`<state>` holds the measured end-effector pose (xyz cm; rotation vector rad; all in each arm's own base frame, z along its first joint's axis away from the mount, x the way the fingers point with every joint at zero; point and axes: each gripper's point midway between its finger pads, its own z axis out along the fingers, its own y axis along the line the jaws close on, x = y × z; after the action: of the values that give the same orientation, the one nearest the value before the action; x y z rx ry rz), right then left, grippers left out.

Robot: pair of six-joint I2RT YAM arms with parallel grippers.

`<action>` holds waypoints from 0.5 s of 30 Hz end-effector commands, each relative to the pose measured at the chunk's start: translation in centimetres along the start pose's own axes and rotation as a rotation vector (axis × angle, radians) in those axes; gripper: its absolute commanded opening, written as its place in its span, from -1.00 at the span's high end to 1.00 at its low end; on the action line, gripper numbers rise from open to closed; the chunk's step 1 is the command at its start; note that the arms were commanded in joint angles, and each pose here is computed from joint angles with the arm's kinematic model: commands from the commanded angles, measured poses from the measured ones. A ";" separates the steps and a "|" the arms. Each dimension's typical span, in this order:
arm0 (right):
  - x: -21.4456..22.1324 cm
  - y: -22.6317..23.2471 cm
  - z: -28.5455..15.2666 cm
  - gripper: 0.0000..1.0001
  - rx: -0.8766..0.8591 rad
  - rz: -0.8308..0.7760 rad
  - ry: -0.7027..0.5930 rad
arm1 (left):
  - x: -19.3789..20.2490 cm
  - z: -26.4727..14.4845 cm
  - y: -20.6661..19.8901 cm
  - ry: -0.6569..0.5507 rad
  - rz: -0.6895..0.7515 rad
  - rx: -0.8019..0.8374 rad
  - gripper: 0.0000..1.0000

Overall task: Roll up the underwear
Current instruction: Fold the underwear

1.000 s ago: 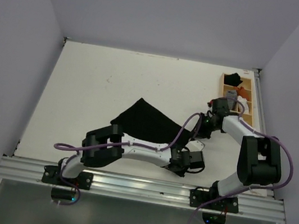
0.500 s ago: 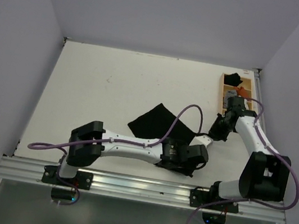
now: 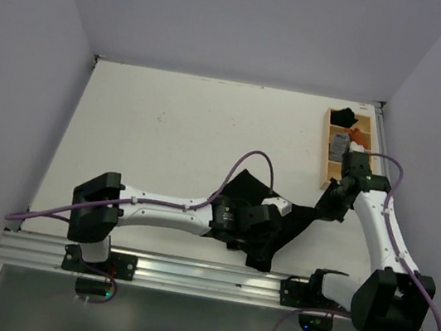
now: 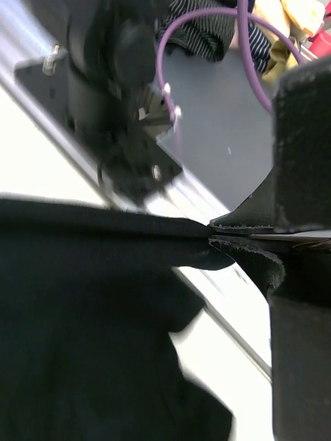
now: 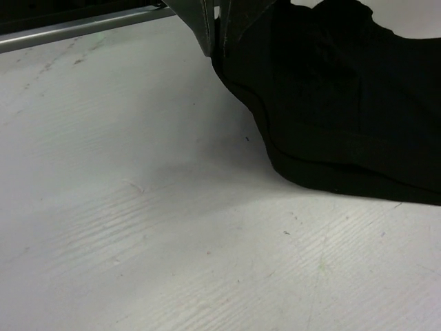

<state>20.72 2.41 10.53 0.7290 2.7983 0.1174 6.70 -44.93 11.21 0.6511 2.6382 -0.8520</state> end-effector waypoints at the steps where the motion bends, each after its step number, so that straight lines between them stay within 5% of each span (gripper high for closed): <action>1: -0.1 2.2 -0.3 1.00 -0.086 0.046 -0.032 | -0.3 -1.9 1.7 -0.010 -0.057 0.019 1.00; 15: -2.1 10.3 -4.7 1.00 -0.193 0.071 -0.098 | -5.2 -8.2 8.2 -0.113 -0.123 -0.004 1.00</action>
<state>24.27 9.34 14.79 0.7014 2.7033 0.3132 14.24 -37.11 14.78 0.3921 2.6118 -0.8836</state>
